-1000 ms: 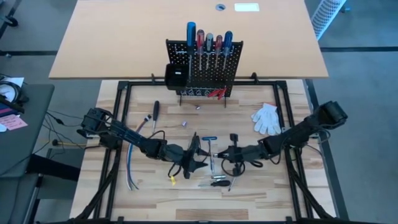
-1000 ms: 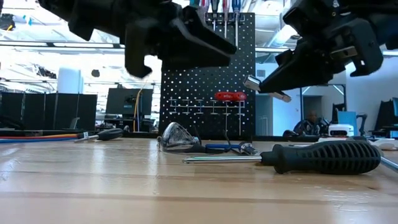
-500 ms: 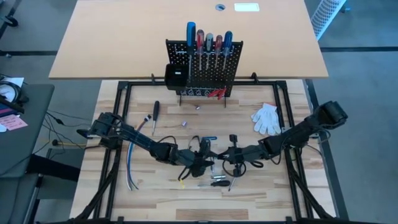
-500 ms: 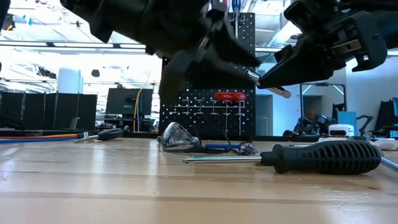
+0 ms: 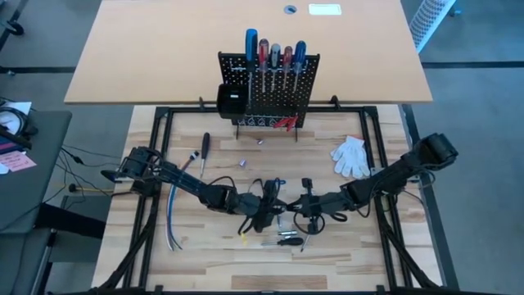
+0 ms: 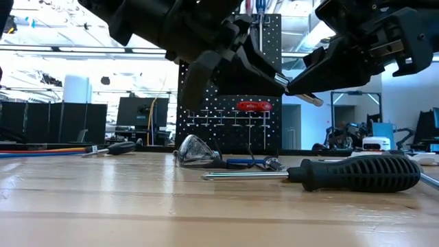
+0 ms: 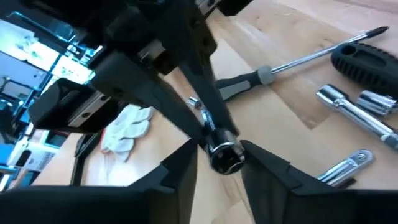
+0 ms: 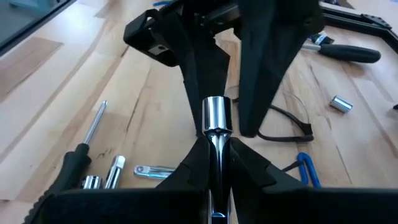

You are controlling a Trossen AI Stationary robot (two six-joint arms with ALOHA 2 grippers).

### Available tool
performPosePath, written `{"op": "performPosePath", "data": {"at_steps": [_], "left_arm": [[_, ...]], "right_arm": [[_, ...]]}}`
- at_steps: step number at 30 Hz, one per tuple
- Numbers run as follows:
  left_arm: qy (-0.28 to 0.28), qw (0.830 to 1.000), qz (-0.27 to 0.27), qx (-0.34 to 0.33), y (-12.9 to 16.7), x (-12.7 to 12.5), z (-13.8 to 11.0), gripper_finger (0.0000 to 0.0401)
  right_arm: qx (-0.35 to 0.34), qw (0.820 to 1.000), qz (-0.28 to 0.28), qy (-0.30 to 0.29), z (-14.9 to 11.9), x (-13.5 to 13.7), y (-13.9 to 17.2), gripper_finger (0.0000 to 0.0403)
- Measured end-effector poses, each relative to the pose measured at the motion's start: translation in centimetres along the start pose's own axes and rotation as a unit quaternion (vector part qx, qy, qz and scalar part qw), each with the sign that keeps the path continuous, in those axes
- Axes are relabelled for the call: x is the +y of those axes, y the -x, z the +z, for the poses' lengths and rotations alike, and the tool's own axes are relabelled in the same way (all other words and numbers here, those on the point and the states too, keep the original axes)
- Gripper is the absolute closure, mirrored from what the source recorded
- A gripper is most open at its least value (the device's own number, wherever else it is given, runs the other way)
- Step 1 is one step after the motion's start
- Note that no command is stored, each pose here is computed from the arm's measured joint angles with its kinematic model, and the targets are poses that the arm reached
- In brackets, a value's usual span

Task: Hang tools onto peg board
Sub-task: Put the silver extension bar into the black bin on the black pegboard

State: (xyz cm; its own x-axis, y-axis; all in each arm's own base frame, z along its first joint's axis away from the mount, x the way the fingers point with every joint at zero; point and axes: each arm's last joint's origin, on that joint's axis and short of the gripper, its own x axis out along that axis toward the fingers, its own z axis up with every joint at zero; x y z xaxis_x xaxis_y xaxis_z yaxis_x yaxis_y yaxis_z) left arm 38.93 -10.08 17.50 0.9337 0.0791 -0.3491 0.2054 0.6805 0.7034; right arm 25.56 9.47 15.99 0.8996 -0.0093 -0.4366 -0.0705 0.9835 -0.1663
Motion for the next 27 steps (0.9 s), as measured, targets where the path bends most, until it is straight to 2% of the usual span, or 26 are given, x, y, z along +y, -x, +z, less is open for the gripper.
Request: {"op": "performPosePath", "data": {"at_steps": [7, 15, 19, 23, 27], "left_arm": [[0.013, 1.000, -0.004, -0.008, 0.03, 0.00, 0.11, 0.0322], [0.016, 1.000, -0.004, -0.011, 0.04, -0.01, 0.18, 0.0317], [0.032, 0.999, -0.004, -0.014, 0.11, -0.11, 0.32, 0.0344], [0.052, 0.999, -0.005, -0.015, 0.19, -0.28, 0.50, 0.0346], [0.067, 0.998, -0.001, -0.011, 0.45, -0.69, 0.87, 0.0346]], "right_arm": [[0.001, 1.000, 0.003, -0.002, -0.03, 0.02, 0.00, 0.0363], [0.001, 1.000, 0.002, 0.000, -0.02, 0.01, 0.01, 0.0363], [0.001, 1.000, 0.002, -0.002, -0.02, 0.01, 0.01, 0.0360], [0.002, 1.000, 0.002, -0.017, -0.04, 0.00, 0.00, 0.0340], [0.016, 0.999, -0.002, -0.027, -0.28, -0.23, -0.06, 0.0302]]}}
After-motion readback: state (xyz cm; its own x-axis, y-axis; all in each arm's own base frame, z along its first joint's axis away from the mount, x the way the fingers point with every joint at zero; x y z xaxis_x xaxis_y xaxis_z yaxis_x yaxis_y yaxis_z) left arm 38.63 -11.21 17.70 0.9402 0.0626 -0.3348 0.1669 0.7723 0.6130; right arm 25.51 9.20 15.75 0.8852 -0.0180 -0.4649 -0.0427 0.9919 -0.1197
